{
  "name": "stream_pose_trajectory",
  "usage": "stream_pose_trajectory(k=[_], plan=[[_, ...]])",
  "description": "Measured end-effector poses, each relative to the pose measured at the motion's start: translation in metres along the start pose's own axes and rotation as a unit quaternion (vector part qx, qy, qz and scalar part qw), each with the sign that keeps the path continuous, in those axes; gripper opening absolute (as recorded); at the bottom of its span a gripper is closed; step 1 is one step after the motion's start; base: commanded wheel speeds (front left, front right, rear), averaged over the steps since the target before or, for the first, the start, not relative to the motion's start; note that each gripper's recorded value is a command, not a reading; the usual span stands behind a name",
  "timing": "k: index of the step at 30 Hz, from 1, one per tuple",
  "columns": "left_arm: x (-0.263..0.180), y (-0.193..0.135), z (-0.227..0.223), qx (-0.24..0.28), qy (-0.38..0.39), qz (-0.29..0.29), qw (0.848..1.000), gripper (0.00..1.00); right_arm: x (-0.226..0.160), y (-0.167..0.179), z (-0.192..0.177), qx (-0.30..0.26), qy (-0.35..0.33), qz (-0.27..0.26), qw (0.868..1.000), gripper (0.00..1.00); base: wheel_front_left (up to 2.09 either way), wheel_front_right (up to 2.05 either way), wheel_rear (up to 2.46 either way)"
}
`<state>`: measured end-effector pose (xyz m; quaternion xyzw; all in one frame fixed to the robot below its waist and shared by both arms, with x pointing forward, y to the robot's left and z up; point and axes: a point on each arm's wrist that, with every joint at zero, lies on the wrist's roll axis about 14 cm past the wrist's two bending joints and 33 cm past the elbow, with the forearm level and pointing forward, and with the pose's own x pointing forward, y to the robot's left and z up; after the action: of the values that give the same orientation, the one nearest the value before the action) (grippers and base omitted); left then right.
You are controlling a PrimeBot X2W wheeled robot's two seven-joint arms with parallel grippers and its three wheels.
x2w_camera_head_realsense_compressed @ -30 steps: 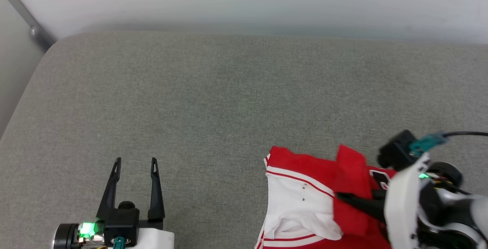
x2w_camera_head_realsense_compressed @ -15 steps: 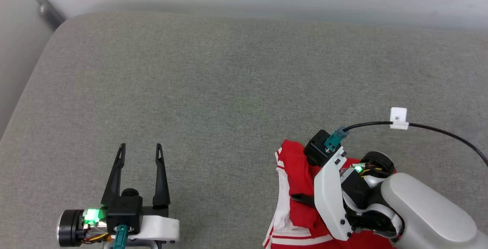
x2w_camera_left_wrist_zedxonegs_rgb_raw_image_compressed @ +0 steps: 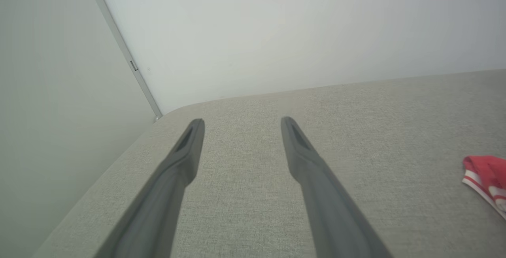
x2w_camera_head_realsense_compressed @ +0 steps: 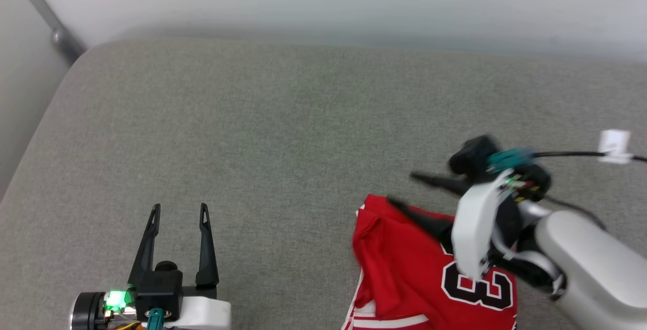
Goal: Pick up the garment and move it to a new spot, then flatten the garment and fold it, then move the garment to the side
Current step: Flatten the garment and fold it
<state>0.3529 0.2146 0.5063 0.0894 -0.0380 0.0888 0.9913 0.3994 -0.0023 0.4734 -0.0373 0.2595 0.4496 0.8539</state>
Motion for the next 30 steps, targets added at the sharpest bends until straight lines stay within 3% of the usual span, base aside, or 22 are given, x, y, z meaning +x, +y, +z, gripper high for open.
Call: stream_pose_trajectory(k=[2,5,12,17,22,26,30], plan=[[-0.001,-0.001,0.005,-0.002,-0.008,-0.002,1.0,1.0,-0.018,-0.019,0.029,-0.019,-0.071,-0.04,0.996,1.0,0.0,0.0,0.0],[-0.005,-0.003,0.01,-0.006,-0.015,-0.007,1.0,1.0,-0.051,-0.048,0.054,-0.043,-0.157,-0.109,0.981,1.0,0.0,0.0,0.0],[-0.007,-0.012,0.021,-0.019,-0.033,-0.023,0.999,1.0,-0.127,-0.093,0.065,-0.059,-0.3,-0.259,0.916,1.0,0.0,0.0,0.0],[-0.014,-0.017,0.024,-0.026,-0.036,-0.032,0.999,1.0,-0.162,-0.094,0.043,-0.057,-0.343,-0.327,0.879,1.0,0.0,0.0,0.0],[-0.02,-0.018,0.025,-0.031,-0.037,-0.035,0.998,1.0,-0.186,-0.086,0.019,-0.017,-0.368,-0.377,0.85,1.0,0.0,0.0,0.0],[-0.025,-0.016,0.027,-0.034,-0.039,-0.033,0.998,1.0,-0.201,-0.076,0.006,0.004,-0.381,-0.403,0.832,1.0,0.0,0.0,0.0],[-0.028,-0.014,0.025,-0.039,-0.036,-0.032,0.998,1.0,-0.207,-0.066,-0.011,0.027,-0.38,-0.416,0.826,1.0,0.0,0.0,0.0]])
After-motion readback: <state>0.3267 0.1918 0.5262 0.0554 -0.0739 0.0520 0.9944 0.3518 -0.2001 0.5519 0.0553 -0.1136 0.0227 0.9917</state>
